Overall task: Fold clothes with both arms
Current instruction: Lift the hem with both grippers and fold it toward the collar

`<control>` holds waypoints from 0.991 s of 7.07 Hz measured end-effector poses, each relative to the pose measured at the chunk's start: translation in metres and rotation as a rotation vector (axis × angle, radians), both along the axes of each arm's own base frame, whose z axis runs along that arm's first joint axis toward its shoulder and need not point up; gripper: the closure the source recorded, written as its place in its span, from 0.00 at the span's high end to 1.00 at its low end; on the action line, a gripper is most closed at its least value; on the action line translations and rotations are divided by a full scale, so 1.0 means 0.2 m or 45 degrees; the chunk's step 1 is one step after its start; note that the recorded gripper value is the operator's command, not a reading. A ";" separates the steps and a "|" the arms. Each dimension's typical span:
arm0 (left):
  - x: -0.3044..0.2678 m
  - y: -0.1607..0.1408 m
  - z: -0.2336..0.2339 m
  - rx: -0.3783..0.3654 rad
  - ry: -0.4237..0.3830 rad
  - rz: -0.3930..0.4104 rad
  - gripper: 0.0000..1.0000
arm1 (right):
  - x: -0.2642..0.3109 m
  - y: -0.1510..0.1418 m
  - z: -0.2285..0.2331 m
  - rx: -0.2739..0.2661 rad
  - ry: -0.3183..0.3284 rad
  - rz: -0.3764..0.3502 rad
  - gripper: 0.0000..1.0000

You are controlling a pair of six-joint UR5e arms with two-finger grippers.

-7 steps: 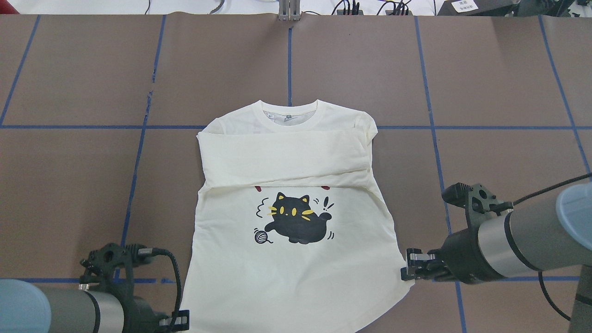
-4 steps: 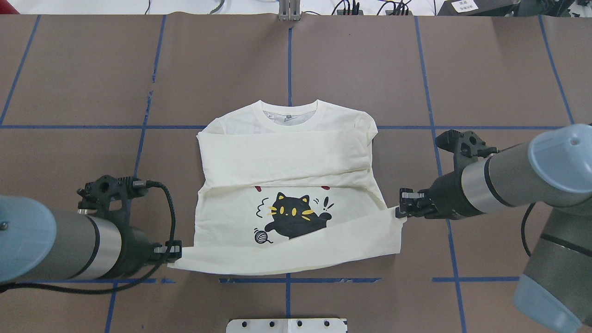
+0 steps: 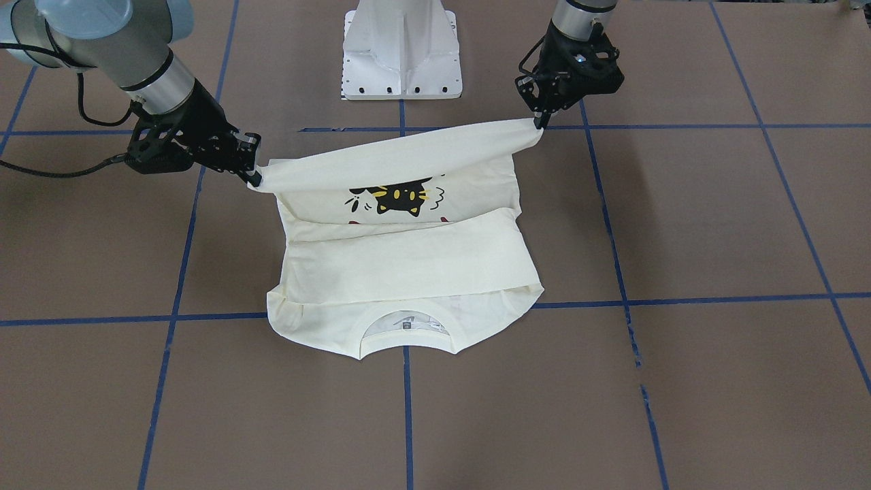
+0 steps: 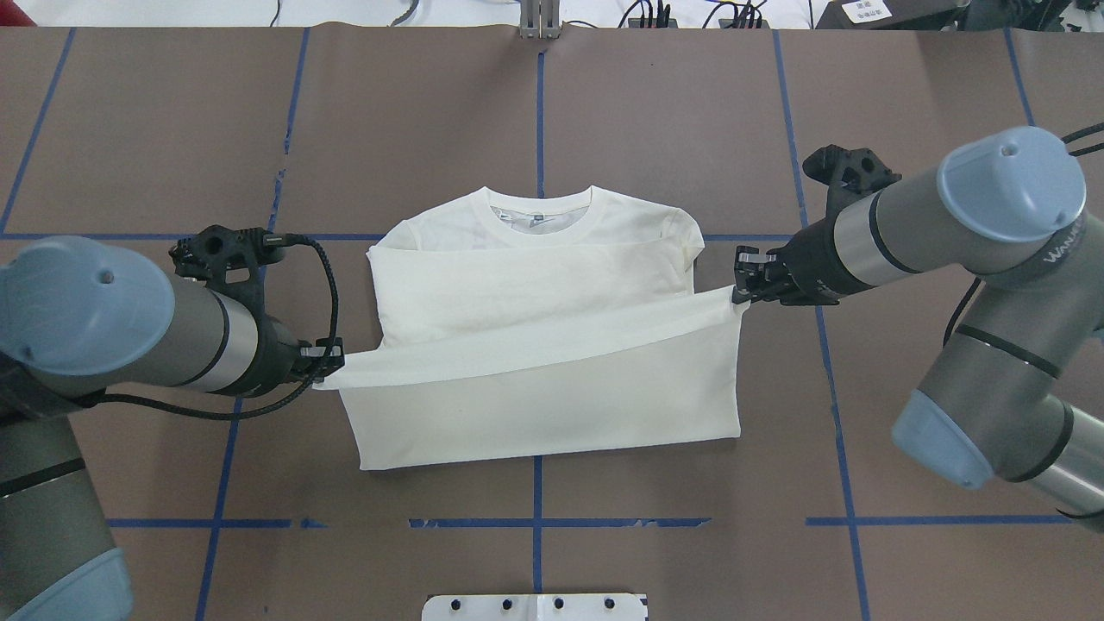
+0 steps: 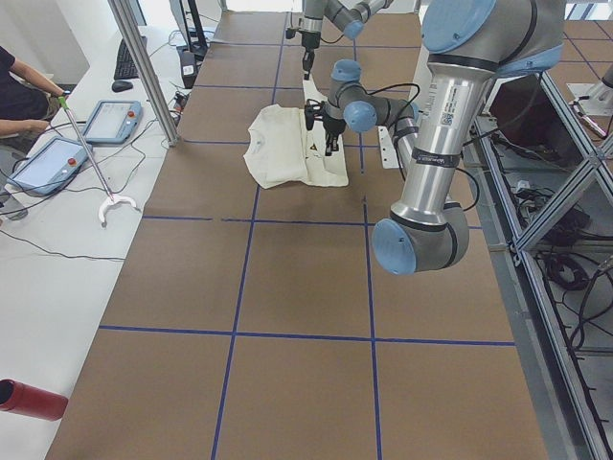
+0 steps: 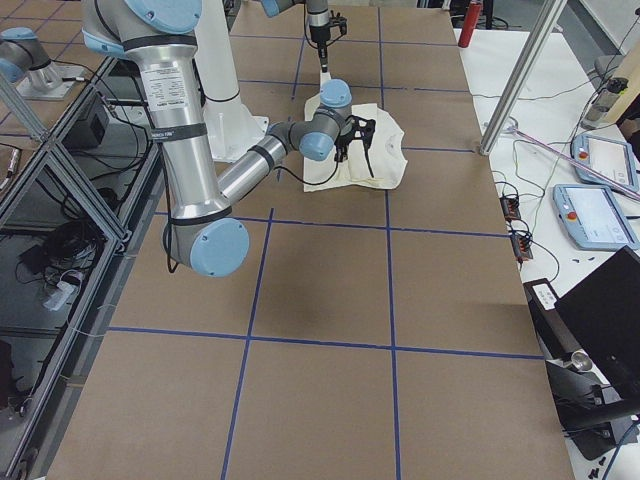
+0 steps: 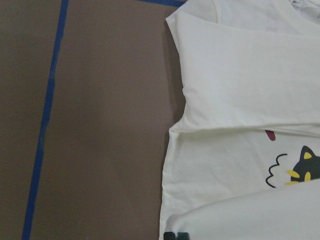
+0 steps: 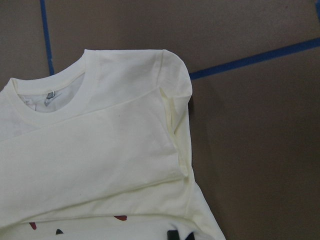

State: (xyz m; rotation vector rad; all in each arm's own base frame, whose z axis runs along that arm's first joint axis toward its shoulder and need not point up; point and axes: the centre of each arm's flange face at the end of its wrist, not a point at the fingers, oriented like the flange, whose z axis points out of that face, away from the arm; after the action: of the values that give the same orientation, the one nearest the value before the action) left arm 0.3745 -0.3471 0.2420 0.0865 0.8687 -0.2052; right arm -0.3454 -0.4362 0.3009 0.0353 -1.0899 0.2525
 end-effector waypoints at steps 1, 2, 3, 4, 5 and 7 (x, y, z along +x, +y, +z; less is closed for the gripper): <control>-0.03 -0.09 -0.01 0.008 -0.006 -0.039 0.00 | 0.01 -0.09 -0.02 0.002 -0.002 0.030 0.00; -0.07 -0.21 0.01 0.022 -0.026 -0.075 0.00 | 0.00 -0.21 -0.04 -0.006 0.000 0.055 0.00; -0.09 -0.35 0.04 0.034 -0.062 -0.105 0.00 | -0.05 -0.37 -0.05 -0.027 0.013 0.080 0.00; -0.04 -0.49 0.07 0.038 -0.094 -0.123 0.00 | -0.10 -0.53 -0.04 -0.053 0.037 0.100 0.00; 0.05 -0.61 0.11 0.040 -0.104 -0.134 0.00 | -0.15 -0.65 -0.03 -0.078 0.062 0.112 0.00; 0.20 -0.78 0.25 0.053 -0.091 -0.148 0.00 | -0.19 -0.77 0.02 -0.107 0.098 0.123 0.00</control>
State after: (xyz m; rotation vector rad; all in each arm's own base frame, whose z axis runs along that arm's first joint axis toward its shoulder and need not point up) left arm 0.4150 -0.5021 0.2926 0.1824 0.7975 -0.2915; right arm -0.3840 -0.5893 0.3057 0.0222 -1.0013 0.3809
